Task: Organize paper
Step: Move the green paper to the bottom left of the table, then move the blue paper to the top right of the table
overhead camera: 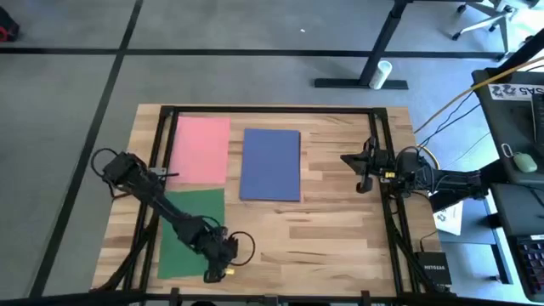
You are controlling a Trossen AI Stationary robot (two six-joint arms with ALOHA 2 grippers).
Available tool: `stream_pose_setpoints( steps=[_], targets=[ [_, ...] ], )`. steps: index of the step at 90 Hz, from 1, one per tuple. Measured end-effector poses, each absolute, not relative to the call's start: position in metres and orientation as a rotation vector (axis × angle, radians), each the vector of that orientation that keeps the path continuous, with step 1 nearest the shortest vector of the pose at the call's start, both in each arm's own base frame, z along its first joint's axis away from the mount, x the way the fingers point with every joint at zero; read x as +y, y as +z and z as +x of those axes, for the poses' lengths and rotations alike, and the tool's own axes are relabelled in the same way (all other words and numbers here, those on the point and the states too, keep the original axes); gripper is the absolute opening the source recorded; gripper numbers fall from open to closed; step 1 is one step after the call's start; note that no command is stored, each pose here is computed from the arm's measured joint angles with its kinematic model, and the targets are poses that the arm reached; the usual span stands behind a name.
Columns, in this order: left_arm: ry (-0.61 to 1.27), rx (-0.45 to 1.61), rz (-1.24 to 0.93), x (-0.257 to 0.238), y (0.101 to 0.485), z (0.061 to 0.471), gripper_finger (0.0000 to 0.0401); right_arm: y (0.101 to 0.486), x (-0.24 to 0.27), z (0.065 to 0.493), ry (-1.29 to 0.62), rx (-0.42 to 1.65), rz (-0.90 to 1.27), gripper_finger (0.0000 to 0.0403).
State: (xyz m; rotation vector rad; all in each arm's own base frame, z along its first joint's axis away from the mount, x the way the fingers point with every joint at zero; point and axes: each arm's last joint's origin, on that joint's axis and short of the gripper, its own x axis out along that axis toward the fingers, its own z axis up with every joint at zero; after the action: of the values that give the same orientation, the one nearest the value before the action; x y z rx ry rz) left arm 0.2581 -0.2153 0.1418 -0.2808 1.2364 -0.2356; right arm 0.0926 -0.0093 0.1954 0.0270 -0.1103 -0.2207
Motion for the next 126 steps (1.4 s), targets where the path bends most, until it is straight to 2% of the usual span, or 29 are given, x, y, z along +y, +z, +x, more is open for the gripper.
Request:
stream_pose_setpoints(
  steps=[19, 41, 59, 75, 98, 126],
  targets=[
    [-0.238, 1.232, -0.303, -0.222, 0.146, 0.257, 0.0, 0.195, -0.009, 0.093, -0.221, -0.11, 0.027, 0.0001],
    [-0.148, 1.306, -0.248, -0.217, 0.161, 0.256, 0.0, 0.195, -0.009, 0.093, -0.221, -0.11, 0.025, 0.0001],
    [0.04, 1.306, -0.082, -0.181, 0.184, 0.256, 0.0, 0.195, -0.009, 0.093, -0.221, -0.11, 0.024, 0.0001],
    [0.19, 1.286, 0.065, -0.126, 0.202, 0.268, 0.0, 0.196, -0.009, 0.093, -0.222, -0.109, 0.002, 0.0001],
    [0.065, 1.332, 0.343, -0.073, 0.201, 0.286, 0.0009, 0.196, -0.009, 0.093, -0.222, -0.108, -0.002, 0.0001],
    [-0.007, 1.258, 0.435, -0.052, 0.199, 0.304, 0.0071, 0.195, -0.009, 0.093, -0.222, -0.107, -0.003, 0.0001]
  ],
)
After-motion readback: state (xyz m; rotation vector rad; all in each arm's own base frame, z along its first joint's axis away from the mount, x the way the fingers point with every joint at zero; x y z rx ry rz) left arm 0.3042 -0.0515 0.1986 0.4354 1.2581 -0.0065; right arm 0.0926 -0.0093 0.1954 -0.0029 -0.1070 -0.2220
